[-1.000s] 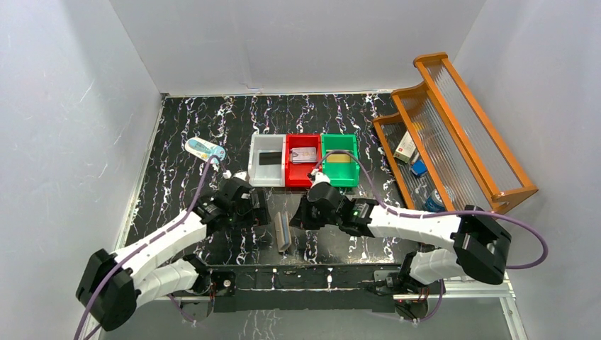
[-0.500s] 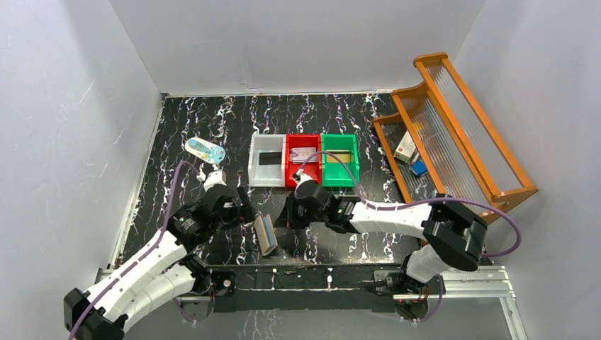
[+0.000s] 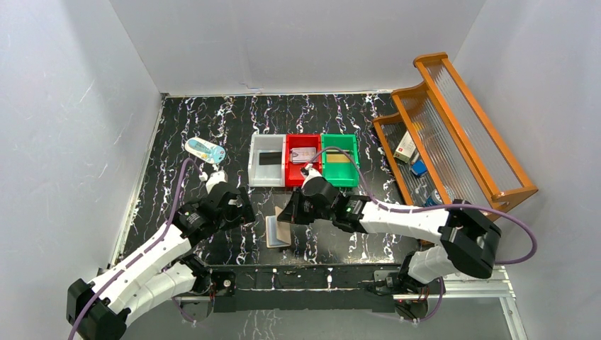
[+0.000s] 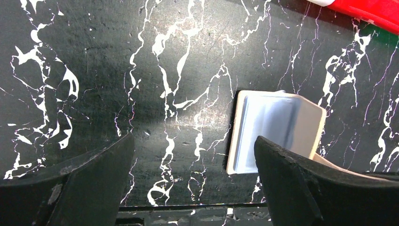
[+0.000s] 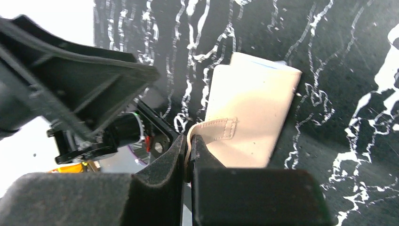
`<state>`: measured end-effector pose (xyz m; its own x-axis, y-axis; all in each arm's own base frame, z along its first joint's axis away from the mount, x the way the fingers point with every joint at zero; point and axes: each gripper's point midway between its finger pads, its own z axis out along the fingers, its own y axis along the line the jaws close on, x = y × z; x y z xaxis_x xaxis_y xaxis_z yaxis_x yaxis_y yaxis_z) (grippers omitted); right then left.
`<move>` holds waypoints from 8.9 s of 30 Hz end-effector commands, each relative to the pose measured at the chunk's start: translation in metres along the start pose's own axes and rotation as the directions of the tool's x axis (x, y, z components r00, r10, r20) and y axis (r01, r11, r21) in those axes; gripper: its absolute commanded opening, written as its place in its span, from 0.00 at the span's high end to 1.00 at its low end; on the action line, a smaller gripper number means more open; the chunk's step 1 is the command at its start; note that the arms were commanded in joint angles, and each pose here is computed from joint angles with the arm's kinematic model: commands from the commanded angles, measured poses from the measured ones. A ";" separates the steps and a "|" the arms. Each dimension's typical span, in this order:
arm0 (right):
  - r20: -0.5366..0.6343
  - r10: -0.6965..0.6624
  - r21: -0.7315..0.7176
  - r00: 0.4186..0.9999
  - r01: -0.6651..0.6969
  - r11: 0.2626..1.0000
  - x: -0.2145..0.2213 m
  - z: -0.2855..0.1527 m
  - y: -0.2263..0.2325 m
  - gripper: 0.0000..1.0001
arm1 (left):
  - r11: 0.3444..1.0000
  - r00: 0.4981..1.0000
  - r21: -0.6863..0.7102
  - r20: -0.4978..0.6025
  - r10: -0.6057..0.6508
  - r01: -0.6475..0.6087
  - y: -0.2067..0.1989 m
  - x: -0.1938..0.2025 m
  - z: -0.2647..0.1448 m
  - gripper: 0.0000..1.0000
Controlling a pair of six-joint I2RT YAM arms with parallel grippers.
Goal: Take the credit cards out of the card holder
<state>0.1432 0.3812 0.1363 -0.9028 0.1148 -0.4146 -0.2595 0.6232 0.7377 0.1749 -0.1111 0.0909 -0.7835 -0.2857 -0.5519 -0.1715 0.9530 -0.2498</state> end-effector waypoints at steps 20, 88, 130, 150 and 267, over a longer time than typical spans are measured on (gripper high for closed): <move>0.115 0.184 0.223 0.976 -0.206 0.953 0.014 -0.049 -0.130 0.82 | 0.869 0.968 0.477 -0.123 0.218 -0.135 -0.092 0.022 -0.008 0.16; -0.023 0.253 0.383 0.967 -0.226 0.896 0.035 -0.010 -0.151 0.75 | 0.936 0.869 0.229 -0.362 0.336 -0.267 -0.093 0.052 0.043 0.48; -0.042 0.248 0.334 0.968 -0.220 0.917 0.034 -0.006 -0.141 0.74 | 0.919 0.801 0.296 -0.464 0.378 -0.262 -0.104 0.072 0.046 0.49; -0.039 0.245 0.337 0.969 -0.218 0.916 0.034 -0.007 -0.142 0.73 | 0.884 0.849 0.416 -0.369 0.379 -0.214 -0.140 0.045 0.021 0.57; -0.170 0.413 0.351 0.895 -0.337 0.874 0.041 0.008 -0.142 0.67 | 0.865 0.774 0.460 -0.616 0.147 0.202 -0.125 0.074 0.043 0.44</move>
<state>0.1475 0.3133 0.0288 -0.9741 0.2254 0.0197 0.1855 0.7456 0.6401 0.1694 -0.2551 0.0481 -0.9995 -0.0322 0.0063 -0.0279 0.7328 -0.6799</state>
